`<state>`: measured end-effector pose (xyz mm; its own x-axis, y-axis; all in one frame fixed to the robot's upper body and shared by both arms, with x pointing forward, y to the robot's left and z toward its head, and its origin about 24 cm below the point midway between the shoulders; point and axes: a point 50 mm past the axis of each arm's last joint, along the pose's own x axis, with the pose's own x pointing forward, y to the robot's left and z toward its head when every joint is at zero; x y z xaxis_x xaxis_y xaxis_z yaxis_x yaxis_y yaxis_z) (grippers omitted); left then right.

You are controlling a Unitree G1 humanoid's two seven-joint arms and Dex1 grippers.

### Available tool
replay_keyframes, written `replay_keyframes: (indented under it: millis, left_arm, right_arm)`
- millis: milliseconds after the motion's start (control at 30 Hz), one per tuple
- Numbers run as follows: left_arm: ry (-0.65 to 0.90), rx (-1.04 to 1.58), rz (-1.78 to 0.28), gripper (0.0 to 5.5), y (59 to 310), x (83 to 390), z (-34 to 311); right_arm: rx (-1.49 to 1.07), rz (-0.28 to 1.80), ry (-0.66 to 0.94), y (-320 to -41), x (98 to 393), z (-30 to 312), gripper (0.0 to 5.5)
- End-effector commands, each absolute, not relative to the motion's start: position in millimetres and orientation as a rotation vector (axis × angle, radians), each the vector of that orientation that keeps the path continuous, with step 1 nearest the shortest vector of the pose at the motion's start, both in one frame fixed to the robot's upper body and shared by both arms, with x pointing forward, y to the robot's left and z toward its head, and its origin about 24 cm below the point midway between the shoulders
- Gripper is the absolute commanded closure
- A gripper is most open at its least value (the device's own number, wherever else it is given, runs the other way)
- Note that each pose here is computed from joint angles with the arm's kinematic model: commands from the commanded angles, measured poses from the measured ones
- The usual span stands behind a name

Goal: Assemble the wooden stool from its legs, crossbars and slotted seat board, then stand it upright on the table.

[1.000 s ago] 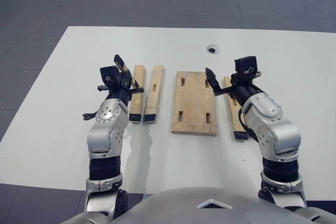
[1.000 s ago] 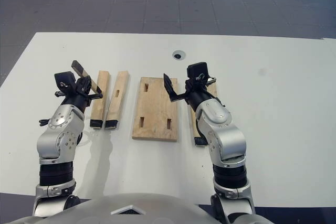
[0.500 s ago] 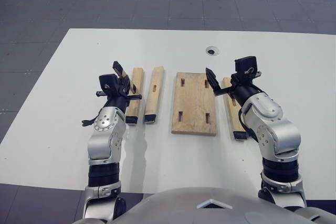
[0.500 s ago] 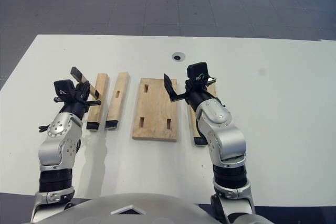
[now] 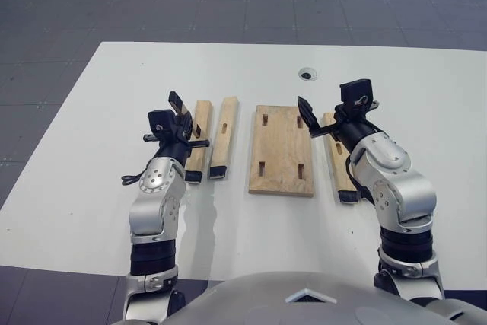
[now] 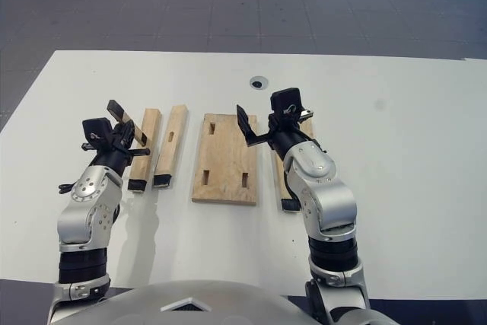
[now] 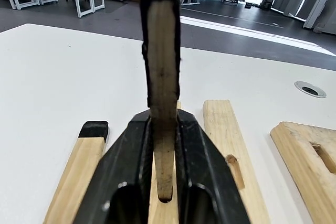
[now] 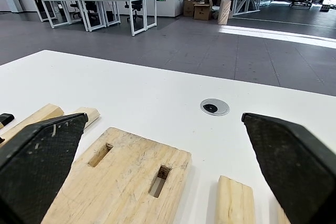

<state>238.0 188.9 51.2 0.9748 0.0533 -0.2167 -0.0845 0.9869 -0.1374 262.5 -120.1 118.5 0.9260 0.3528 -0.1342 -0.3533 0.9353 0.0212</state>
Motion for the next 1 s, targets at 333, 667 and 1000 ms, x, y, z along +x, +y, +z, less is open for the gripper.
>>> replay_keyframes:
  millis: [333,667,1000]
  left_arm:
    - [0.237,-0.034,0.129,5.09,179.8,229.9,43.1]
    - [0.217,-0.045,0.124,3.50,179.6,231.8,48.1]
    - [0.104,-0.007,0.107,2.85,179.1,243.5,106.3]
  right_arm:
    - [-0.022,0.356,0.124,-121.0,267.4,120.9,0.02]
    - [-0.021,0.357,0.122,-119.3,267.0,120.3,0.02]
    - [-0.016,0.355,0.129,-118.0,265.6,117.8,0.02]
